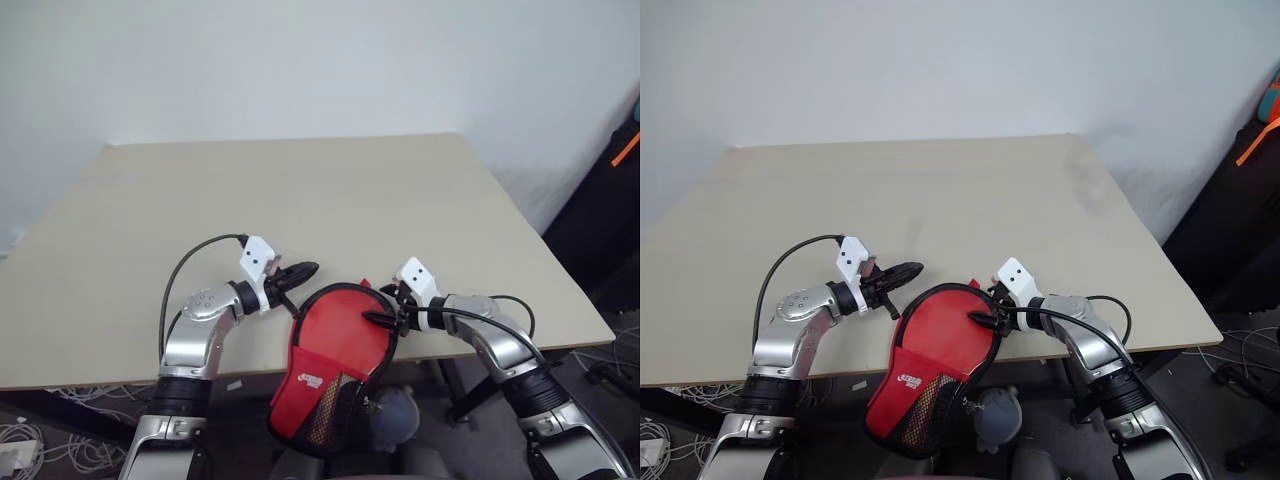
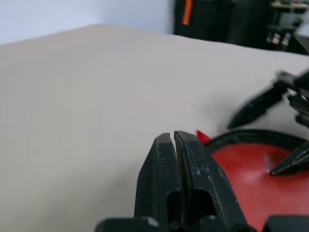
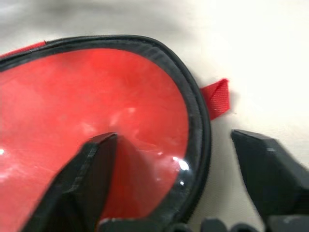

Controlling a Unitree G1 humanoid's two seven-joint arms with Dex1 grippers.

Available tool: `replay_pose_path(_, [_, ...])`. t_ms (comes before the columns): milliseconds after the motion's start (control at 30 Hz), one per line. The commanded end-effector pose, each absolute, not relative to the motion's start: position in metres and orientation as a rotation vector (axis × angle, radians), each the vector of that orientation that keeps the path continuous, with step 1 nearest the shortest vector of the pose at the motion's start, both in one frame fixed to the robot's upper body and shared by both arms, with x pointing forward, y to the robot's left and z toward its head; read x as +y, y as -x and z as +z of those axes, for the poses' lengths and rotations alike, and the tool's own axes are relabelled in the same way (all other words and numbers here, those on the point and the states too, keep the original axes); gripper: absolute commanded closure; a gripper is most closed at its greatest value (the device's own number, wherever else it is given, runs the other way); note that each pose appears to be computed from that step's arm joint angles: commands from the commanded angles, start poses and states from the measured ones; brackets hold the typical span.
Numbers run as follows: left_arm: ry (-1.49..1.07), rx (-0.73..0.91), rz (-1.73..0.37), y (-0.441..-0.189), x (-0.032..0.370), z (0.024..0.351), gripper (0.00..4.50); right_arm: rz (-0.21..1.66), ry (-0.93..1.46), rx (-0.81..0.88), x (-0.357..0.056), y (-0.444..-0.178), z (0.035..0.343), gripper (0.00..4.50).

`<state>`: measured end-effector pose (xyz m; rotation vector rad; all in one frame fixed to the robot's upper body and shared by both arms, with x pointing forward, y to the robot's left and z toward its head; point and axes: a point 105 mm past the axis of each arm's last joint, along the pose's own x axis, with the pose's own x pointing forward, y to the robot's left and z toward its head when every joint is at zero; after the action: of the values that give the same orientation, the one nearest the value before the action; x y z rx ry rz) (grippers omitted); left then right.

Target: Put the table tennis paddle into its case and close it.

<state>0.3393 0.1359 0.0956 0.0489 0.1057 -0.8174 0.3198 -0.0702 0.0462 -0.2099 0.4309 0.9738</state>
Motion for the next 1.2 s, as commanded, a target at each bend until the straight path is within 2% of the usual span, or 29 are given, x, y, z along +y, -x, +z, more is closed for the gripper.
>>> replay_pose_path(33, [-0.040,0.051,-0.745,-0.343,0.148,0.111,4.50,0.952,0.208,0.406,-0.071,-0.326,0.052,2.01])
replay_pose_path(267, [-0.037,0.066,-0.678,-0.342,0.160,0.104,4.50,0.976,0.188,0.375,-0.061,-0.329,0.059,4.42])
replay_pose_path(633, [-0.023,0.093,-0.644,-0.340,0.160,0.092,4.50,0.924,0.297,0.221,-0.033,-0.354,0.079,4.47])
replay_pose_path(1200, [-0.015,0.113,-0.607,-0.336,0.161,0.084,4.50,0.730,0.391,0.044,-0.001,-0.407,0.104,4.47])
